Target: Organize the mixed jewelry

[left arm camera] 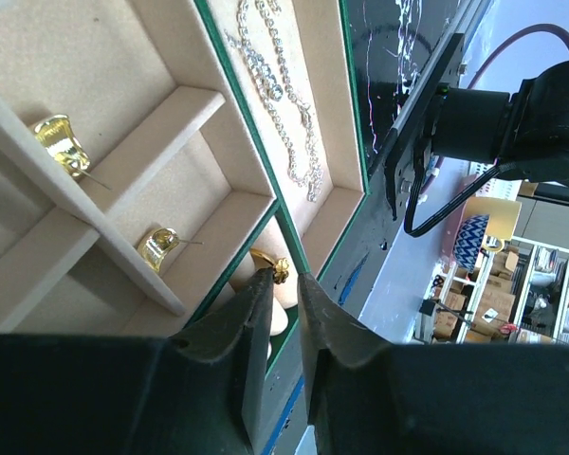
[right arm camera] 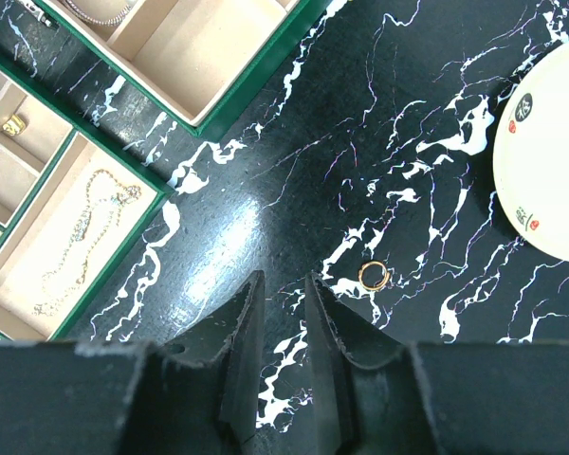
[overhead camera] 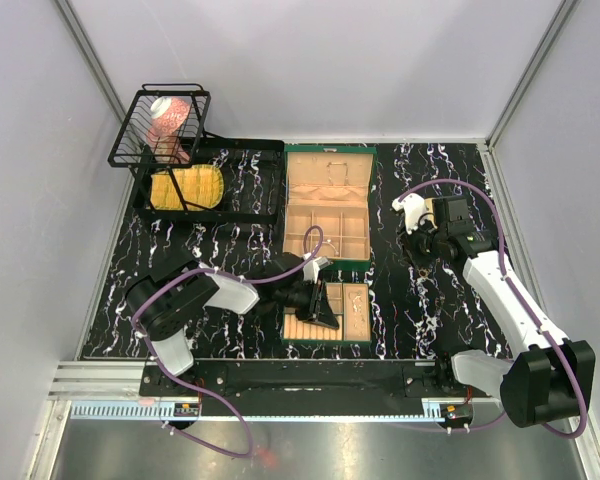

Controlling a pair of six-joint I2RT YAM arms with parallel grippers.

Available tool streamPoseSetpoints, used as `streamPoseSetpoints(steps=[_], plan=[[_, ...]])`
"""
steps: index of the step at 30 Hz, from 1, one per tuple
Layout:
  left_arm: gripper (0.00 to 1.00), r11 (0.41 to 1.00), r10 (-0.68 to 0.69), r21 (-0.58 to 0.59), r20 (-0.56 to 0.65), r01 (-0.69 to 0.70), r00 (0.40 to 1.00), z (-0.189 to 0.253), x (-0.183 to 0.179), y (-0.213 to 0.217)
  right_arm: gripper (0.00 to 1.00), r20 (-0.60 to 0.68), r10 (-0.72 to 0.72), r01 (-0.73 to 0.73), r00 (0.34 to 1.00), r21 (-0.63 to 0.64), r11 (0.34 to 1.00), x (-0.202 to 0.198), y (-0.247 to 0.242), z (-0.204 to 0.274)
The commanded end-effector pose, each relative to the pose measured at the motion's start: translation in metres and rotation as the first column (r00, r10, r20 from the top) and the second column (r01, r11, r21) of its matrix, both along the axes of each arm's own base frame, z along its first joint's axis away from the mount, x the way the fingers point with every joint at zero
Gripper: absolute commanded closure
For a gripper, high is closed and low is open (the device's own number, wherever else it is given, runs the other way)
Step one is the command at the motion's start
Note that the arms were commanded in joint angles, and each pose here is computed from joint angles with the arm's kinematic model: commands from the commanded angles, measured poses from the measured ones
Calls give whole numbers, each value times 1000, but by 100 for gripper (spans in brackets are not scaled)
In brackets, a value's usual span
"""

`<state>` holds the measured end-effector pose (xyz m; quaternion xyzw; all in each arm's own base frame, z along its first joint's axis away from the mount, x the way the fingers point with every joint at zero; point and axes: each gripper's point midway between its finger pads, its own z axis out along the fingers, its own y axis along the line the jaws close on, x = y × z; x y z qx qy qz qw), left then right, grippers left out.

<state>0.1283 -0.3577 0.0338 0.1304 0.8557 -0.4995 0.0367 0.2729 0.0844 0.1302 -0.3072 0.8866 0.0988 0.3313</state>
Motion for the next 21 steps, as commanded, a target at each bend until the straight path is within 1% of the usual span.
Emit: streamPoseSetpoints(steps=[1, 6, 10, 16, 21], plan=[[75, 998, 22, 56, 26, -23, 999, -8, 8, 9, 70, 29, 4, -4, 1000, 0, 1000, 2, -1, 4], [74, 998, 15, 52, 41, -17, 999, -1, 9, 9, 70, 28, 5, -5, 1000, -1, 1000, 3, -1, 4], [74, 997, 17, 75, 46, -21, 999, 0, 9, 12, 70, 28, 4, -4, 1000, -2, 1000, 4, -1, 4], [73, 998, 12, 65, 51, -16, 999, 8, 11, 11, 70, 23, 0, 0, 1000, -8, 1000, 4, -2, 2], [73, 999, 17, 41, 89, -21, 996, 21, 19, 12, 70, 21, -1, 1, 1000, -9, 1000, 4, -2, 1]])
